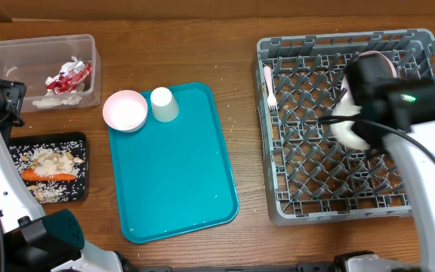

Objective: Sort waste into correct bins and load items into the dishwasher rack
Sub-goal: 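Lift the white bowl and carry it to the rack's right side, then lower the white bowl into the rack's front-right area, standing upright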

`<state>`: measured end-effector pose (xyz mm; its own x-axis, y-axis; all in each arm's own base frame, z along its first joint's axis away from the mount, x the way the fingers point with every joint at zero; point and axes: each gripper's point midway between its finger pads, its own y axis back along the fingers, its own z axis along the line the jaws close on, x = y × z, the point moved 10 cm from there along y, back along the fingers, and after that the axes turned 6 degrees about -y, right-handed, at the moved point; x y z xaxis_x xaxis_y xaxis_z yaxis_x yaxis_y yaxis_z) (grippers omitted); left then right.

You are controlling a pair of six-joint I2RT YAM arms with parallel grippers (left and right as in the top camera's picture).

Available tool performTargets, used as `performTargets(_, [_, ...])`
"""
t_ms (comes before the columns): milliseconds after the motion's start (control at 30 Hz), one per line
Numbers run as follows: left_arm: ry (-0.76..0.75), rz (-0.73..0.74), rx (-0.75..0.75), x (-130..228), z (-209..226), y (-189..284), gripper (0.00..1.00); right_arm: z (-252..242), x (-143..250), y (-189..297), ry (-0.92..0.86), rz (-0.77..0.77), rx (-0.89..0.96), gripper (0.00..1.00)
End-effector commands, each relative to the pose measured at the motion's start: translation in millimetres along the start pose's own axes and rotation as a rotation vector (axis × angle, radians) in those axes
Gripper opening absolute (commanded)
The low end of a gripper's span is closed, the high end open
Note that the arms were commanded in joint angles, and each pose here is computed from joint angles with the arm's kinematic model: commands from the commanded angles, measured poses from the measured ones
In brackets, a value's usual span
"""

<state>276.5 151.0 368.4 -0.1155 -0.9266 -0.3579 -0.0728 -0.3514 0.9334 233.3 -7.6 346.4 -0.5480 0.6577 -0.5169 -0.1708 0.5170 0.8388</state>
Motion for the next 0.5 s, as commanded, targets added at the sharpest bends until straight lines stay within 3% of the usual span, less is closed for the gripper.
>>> performTargets(0, [0.015,-0.011,-0.021,0,-1,-3,1.00,-26,-17,-3,-0.179,-0.085,0.071,0.04])
performTargets(267, [0.017,-0.012,-0.021,-1,-1,-3,1.00,-50,-41,-10,-0.425,-0.283,0.229,0.04])
performTargets(467, [0.009,-0.011,-0.019,1,-2,-3,1.00,-55,-53,-11,-0.443,-0.444,0.316,0.04])
